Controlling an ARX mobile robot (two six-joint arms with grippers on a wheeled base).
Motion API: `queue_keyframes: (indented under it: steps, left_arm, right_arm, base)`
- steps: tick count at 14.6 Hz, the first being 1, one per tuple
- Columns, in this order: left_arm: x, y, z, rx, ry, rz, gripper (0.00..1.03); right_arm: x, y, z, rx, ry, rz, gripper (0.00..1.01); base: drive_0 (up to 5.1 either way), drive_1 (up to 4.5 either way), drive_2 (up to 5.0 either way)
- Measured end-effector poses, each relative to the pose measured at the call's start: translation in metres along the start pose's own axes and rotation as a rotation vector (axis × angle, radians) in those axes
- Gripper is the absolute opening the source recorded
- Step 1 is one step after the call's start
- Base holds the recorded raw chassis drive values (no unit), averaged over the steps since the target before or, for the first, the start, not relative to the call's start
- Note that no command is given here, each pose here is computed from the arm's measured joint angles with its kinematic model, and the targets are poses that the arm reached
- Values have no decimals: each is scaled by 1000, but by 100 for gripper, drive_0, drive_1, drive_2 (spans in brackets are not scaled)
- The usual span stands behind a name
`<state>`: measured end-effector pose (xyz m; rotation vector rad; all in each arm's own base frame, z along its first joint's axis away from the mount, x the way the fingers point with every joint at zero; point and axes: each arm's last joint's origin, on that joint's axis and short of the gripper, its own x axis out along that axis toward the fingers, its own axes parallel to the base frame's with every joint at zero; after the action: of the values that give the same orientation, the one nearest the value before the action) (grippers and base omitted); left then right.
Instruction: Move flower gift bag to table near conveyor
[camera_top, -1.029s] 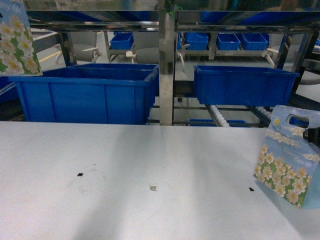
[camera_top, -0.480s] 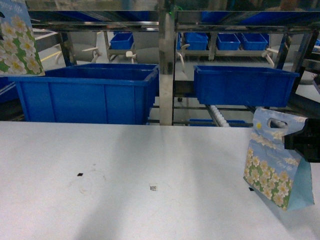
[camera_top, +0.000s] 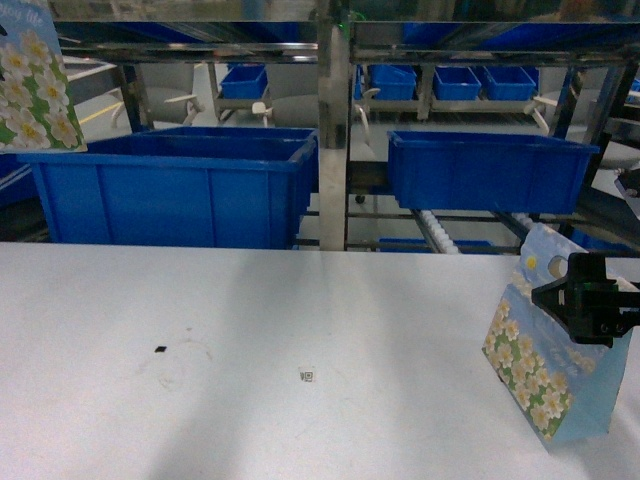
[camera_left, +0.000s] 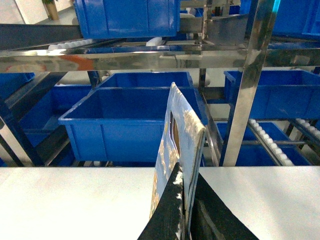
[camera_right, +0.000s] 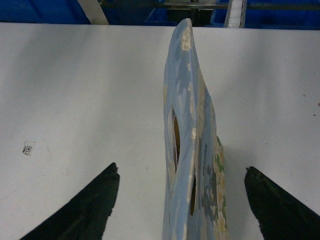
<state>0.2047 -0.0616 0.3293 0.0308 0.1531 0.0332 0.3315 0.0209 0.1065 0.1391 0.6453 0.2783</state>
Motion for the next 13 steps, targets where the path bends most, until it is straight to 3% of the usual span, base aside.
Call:
queue_keyframes:
  steps: [3, 5, 6, 7, 8, 9, 10, 13]
  left_arm:
    - [0, 0, 0, 0, 0, 0, 2]
    - [0, 0, 0, 0, -1, 0, 2]
    - [0, 0, 0, 0, 0, 0, 2]
    - [0, 0, 0, -1, 0, 0, 2]
    - [0, 0, 0, 0, -1, 0, 2]
    - [2, -1, 0, -3, -10, -4, 2]
    - [12, -4, 0, -2, -17, -8, 2]
    - [42, -5, -29, 11, 21, 33, 2]
  right_arm:
    - [-13, 6, 6, 70, -21, 32, 100]
    - [-32, 23, 27, 90, -109, 86, 98]
    - [-41, 36, 39, 93, -149, 128, 98]
    - [-57, 66, 62, 98, -214, 226, 98]
    - [-85, 100, 94, 79, -348, 326, 98]
    - [-79, 95, 89, 100, -319, 301, 98]
    - [-79, 95, 89, 99, -322, 302, 98]
    - [-79, 95, 89, 99, -321, 302, 98]
  base:
    - [0, 0, 0]
    - [0, 0, 0]
    - [0, 0, 0]
    - [0, 0, 0]
    - [0, 0, 0]
    - [0, 0, 0]
    - [0, 0, 0]
    - [0, 0, 0]
